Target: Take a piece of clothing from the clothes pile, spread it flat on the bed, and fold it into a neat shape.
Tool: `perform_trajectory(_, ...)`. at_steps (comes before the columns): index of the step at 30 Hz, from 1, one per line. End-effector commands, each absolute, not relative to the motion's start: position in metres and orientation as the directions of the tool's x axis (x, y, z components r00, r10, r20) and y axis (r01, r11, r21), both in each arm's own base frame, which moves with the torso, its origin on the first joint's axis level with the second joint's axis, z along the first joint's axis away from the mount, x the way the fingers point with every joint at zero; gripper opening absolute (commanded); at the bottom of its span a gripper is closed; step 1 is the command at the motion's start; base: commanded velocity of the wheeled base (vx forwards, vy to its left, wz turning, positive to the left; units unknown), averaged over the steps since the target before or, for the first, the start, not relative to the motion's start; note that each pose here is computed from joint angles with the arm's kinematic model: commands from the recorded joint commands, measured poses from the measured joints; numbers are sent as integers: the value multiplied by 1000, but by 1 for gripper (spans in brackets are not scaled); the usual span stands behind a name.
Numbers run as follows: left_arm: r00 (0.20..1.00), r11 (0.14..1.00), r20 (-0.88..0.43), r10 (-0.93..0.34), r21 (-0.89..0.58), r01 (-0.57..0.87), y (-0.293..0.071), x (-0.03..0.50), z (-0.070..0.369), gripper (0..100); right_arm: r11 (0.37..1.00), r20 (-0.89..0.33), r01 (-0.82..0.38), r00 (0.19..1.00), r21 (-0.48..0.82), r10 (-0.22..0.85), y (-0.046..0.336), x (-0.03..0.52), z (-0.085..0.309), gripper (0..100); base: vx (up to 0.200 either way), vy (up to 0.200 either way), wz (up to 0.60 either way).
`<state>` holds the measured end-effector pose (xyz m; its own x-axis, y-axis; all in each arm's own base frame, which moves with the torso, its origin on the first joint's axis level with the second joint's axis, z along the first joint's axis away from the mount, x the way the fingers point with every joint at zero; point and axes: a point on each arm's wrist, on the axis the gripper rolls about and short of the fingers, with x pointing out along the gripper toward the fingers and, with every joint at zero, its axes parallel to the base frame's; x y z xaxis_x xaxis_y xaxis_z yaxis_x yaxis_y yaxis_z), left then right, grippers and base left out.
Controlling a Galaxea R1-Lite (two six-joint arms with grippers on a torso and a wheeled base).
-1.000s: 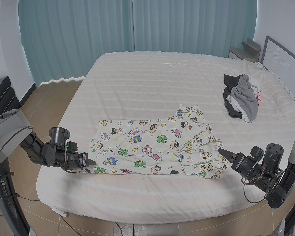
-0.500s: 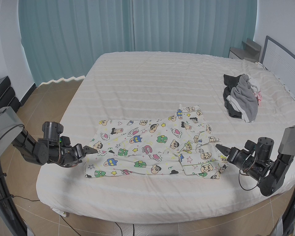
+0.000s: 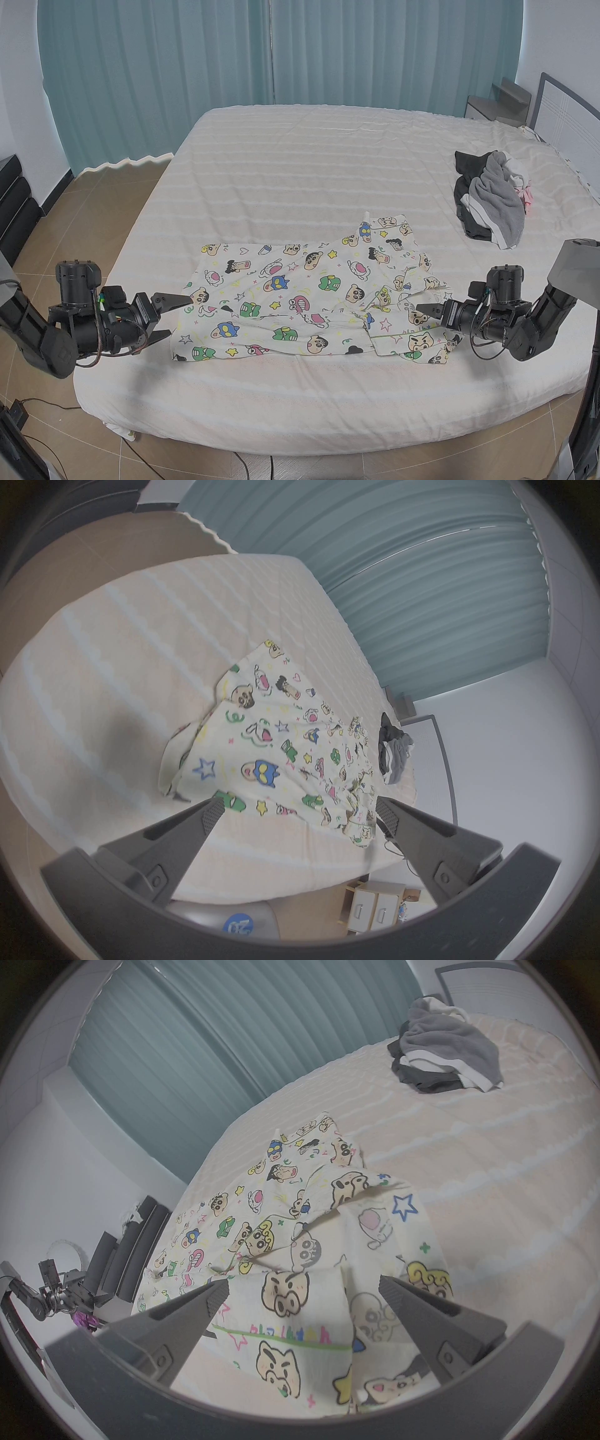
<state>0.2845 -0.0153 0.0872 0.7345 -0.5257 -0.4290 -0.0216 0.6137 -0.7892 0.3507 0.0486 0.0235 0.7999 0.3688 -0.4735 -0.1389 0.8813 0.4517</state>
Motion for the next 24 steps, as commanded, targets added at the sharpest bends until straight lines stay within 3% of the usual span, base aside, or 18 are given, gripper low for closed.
perform_trajectory(1, 708, 590, -445, -548, -806, -49, -17, 268, 75, 100, 870, -467, -189, 782, 456, 414, 52, 362, 21, 100, 0, 0, 0)
perform_trajectory(7, 694, 580, -449, -562, -813, -57, -16, 266, 71, 100, 851, -481, -221, 745, 477, 463, 59, 367, 8, 100, 0, 0, 0)
perform_trajectory(19, 690, 576, -443, -572, -816, -47, -17, 260, 66, 100, 852, -495, -214, 735, 478, 462, 62, 380, 2, 100, 0, 0, 0)
perform_trajectory(20, 689, 576, -444, -572, -816, -48, -17, 259, 66, 100, 851, -494, -216, 736, 478, 464, 62, 381, 2, 0, 0, 0, 0)
perform_trajectory(24, 685, 576, -450, -572, -816, -56, -17, 258, 64, 100, 843, -483, -227, 735, 487, 476, 59, 381, 4, 0, 0, 0, 0)
